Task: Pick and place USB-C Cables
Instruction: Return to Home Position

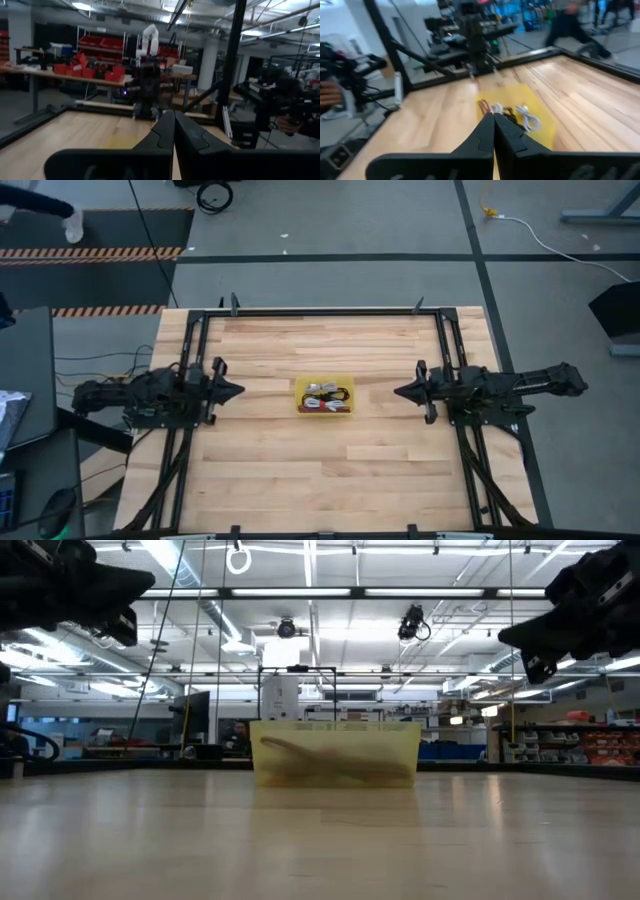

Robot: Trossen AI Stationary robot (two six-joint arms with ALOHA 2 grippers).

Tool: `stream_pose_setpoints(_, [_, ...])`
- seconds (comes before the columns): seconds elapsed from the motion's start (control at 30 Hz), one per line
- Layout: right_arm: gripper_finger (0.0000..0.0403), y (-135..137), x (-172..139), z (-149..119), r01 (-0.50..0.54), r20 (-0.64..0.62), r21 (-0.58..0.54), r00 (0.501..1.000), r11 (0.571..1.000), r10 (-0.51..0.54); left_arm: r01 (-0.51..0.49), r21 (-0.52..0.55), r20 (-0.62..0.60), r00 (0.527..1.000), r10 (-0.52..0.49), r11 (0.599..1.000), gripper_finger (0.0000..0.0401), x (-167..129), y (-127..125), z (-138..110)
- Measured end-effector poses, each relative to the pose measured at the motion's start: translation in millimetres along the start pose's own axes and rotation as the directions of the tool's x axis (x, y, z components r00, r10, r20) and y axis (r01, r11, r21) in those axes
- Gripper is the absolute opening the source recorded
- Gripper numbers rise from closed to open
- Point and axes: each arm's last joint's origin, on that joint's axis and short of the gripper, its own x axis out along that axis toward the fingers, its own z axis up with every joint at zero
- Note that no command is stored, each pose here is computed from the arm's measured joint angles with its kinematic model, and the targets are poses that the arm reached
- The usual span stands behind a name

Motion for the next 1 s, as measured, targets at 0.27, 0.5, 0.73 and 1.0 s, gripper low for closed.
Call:
stream_pose_setpoints(0.27, [0.0023,-2.2,-0.1,-4.9,0.047,-0.044,-0.007,0.998,0.999,-0.047,-0.02,-0.003,-0.102,0.995,0.019,1.0,0.0009,-0.5,1.7,-9.9])
stream_pose_setpoints(0.5, [0.0025,-2.0,-0.1,-4.1,0.045,-0.036,0.026,0.998,0.999,-0.044,-0.025,-0.002,-0.138,0.99,0.024,1.0,0.0009,-0.9,2.1,-13.4])
stream_pose_setpoints(0.73, [0.0025,-2.0,-0.1,-4.0,0.045,-0.036,0.026,0.998,0.999,-0.044,-0.024,-0.002,-0.138,0.99,0.024,1.0,0.0009,-0.9,2.1,-13.5])
stream_pose_setpoints(1.0, [0.0025,-2.0,-0.1,-4.0,0.044,-0.036,0.026,0.998,0.999,-0.043,-0.024,-0.002,-0.137,0.99,0.024,1.0,0.0009,-0.9,2.1,-13.4])
